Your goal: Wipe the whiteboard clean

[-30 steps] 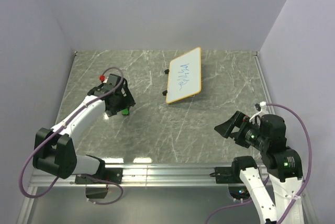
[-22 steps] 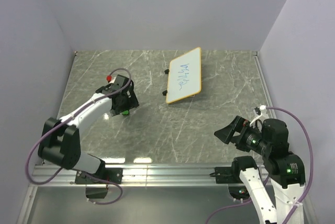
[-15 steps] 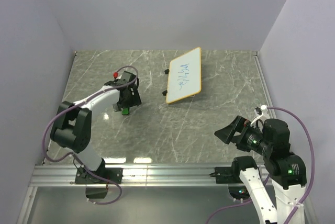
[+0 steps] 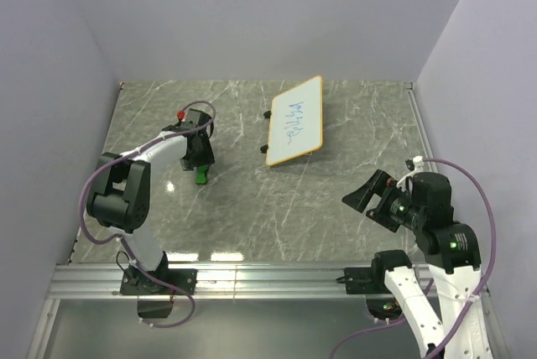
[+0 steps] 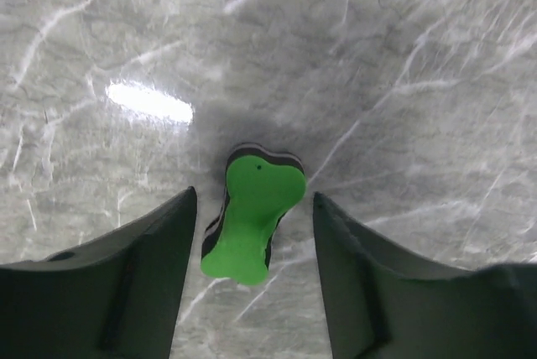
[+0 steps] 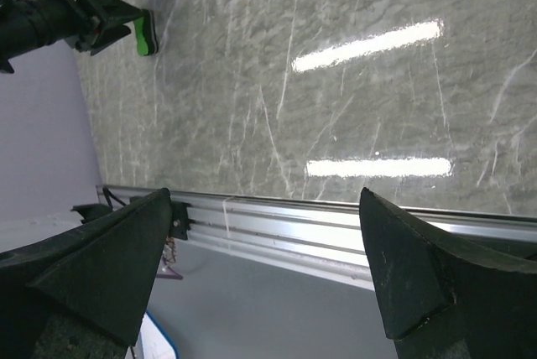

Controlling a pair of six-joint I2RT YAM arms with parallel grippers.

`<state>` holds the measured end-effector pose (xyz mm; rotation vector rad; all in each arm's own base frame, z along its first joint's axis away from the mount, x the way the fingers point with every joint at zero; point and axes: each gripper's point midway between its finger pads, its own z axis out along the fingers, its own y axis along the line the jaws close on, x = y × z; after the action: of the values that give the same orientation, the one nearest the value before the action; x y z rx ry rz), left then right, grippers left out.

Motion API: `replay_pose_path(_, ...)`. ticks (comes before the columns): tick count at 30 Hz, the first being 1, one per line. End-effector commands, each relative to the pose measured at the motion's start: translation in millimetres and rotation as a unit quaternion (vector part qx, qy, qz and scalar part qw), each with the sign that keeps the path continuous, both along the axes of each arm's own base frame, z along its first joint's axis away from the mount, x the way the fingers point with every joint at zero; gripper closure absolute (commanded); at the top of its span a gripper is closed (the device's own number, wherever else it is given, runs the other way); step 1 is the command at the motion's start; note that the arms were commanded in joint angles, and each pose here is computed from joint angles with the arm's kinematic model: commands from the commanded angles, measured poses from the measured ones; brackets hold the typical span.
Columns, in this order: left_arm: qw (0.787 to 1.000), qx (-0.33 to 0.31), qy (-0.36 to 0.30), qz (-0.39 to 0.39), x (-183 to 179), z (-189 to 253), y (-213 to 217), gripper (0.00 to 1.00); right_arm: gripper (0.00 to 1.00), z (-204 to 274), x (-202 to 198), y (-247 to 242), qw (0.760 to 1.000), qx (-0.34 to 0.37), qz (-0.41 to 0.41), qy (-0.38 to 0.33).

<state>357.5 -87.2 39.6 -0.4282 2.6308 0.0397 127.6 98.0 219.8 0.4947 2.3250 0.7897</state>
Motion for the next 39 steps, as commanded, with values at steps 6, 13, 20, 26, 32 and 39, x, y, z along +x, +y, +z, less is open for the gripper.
replay_pose_path(6, 0.999, -0.019, -0.001, -0.029, 6, -6, -8, 0.53, 0.01, 14, 51, 0, 1.0, -0.016, -0.006, -0.022)
replay_pose_path(13, 0.999, -0.018, -0.004, -0.027, -3, -3, -4, 0.45, 0.01, 48, 100, 0, 0.999, -0.029, -0.01, -0.041)
replay_pose_path(20, 0.999, -0.019, -0.019, -0.033, 0, 10, -1, 0.42, 0.01, 49, 116, 2, 0.999, -0.031, -0.008, -0.036)
replay_pose_path(26, 0.999, -0.027, -0.001, -0.034, -4, -7, -3, 0.56, 0.02, 37, 124, -2, 0.999, -0.042, -0.015, -0.023)
replay_pose_path(32, 0.999, -0.03, 0.019, -0.033, -10, -22, -3, 0.58, 0.02, 53, 168, -4, 0.999, -0.036, -0.019, -0.012)
replay_pose_path(39, 0.998, -0.046, 0.041, -0.034, -17, -37, -8, 0.58, 0.03, 90, 226, 5, 0.999, -0.006, -0.023, -0.027)
